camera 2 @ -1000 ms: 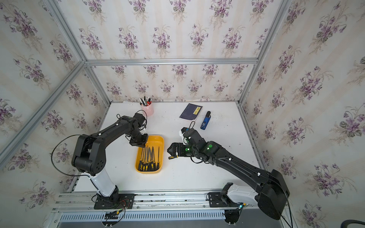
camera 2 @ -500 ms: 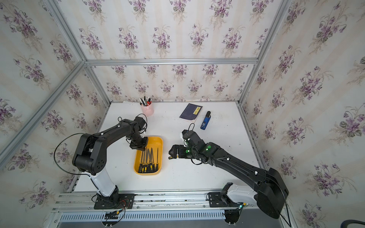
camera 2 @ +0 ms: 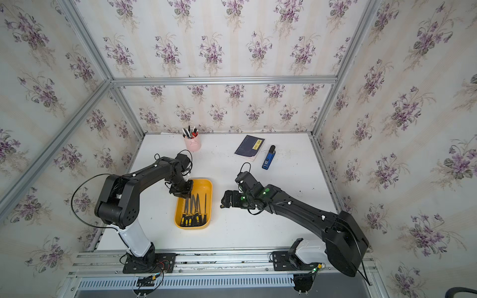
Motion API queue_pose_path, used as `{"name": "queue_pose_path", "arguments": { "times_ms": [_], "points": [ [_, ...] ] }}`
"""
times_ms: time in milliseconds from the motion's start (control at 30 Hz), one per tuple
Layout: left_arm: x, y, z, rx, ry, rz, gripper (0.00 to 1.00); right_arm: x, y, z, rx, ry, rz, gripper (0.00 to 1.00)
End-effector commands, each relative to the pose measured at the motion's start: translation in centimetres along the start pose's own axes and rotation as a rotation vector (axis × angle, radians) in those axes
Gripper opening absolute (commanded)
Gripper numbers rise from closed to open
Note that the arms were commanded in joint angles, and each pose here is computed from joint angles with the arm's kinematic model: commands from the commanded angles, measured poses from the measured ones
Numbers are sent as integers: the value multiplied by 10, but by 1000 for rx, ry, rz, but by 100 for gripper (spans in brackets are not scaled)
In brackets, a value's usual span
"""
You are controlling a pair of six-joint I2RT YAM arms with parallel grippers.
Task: Put the file tool into the storage box
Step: Place the file tool in the storage box, then pick up the file tool from the center of the board.
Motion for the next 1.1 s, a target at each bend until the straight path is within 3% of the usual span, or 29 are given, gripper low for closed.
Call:
{"name": "queue_pose_path", "arguments": {
  "times_ms": [0,233,333,400,533,667,833,1067],
  "points": [
    [7,2,2,9,-13,-11,32,-4,-5,0,-59,23,54,100],
    [59,-12,-4,0,-106,36,48,-13,-22,4,-177,52,108,100],
    [84,-28,-1,-39,-146,70,50,-7,-33,1,-243,28,137,100],
    [99,-50,7,-111,-178,114,51,1,-45,-1,-309,3,165,100],
    [121,-112,35,-399,-222,182,51,24,-62,-6,-403,-85,168,100],
    [119,-148,51,-637,-233,94,51,45,-74,-7,-424,-131,165,100],
    [110,-170,62,-801,-239,50,51,64,-89,-2,-431,-146,176,100],
    [59,-190,75,-928,-190,9,51,76,-100,8,-440,-157,167,100]
  ]
}}
Point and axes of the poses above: each gripper's point midway between its finger pads, its own x axis back along the fingers, its own y axis along the line the jaws close on, z = x × y, the point moved 5 cm from there along x, back along the fingers, and after that the axes turned 9 degrees about x, right-handed, at the moved point
